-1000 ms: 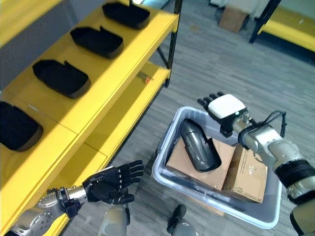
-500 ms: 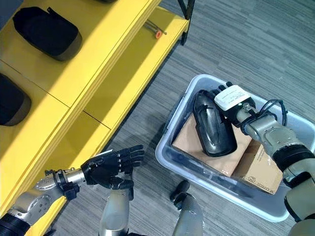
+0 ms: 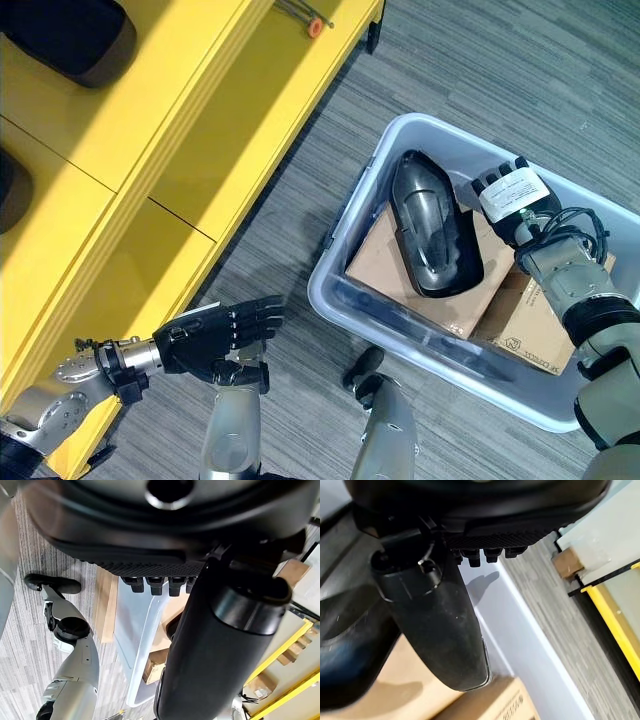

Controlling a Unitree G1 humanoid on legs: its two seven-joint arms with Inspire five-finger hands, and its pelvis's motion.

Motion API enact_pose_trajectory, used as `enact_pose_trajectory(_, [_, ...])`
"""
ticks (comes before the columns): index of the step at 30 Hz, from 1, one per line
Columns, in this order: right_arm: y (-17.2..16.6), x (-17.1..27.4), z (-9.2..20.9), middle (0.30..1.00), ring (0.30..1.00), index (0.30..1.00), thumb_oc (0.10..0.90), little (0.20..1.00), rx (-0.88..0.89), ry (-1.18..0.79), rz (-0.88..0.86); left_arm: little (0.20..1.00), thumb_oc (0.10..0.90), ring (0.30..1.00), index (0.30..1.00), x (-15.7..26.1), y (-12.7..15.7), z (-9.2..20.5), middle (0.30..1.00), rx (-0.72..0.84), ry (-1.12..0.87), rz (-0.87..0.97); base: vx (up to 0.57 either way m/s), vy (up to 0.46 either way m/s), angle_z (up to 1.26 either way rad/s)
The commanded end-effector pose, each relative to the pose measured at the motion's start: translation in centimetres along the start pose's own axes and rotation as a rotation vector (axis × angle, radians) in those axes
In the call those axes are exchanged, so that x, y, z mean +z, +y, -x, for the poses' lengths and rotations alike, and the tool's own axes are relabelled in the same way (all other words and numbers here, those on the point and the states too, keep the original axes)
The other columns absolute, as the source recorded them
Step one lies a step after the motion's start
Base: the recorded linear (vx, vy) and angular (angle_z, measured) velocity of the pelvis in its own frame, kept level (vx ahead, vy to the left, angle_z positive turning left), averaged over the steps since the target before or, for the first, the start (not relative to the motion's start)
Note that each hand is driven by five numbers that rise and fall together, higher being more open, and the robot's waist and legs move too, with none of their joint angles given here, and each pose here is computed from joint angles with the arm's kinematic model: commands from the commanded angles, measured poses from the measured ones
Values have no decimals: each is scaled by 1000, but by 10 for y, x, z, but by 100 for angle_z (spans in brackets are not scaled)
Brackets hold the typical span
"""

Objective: Move parts from the plastic box to the shelf.

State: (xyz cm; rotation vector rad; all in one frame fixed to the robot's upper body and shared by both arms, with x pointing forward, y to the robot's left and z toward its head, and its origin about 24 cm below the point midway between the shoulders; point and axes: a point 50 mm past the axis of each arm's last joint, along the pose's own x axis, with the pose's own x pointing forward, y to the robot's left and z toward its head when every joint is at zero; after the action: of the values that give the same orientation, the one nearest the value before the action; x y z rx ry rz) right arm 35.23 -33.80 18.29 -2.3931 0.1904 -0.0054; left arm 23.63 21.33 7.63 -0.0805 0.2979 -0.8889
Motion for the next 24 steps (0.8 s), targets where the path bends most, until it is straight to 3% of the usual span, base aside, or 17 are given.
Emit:
enact_pose_trajectory(1, [-39,-58,4,1000,1000,1000,900,1000,-69,104,183,1000,900,1000,1000,28,-12,-3,1000,-108,-123,-33,-36,-130,-5])
enact_pose_trajectory(9, [-33,-45,7,1000,1000,1000,900,1000,-184,33,276,1000,900,1000,1000,26,-12,-2,1000,-97,-110,-43,-30,-75,-2])
enact_pose_trajectory(24, [-17,22,-5,1000,1000,1000,900,1000,-6,-192,58,1000,900,1000,1000,30,-9,-14,1000,-103,-142,-50,-35,-11,-1])
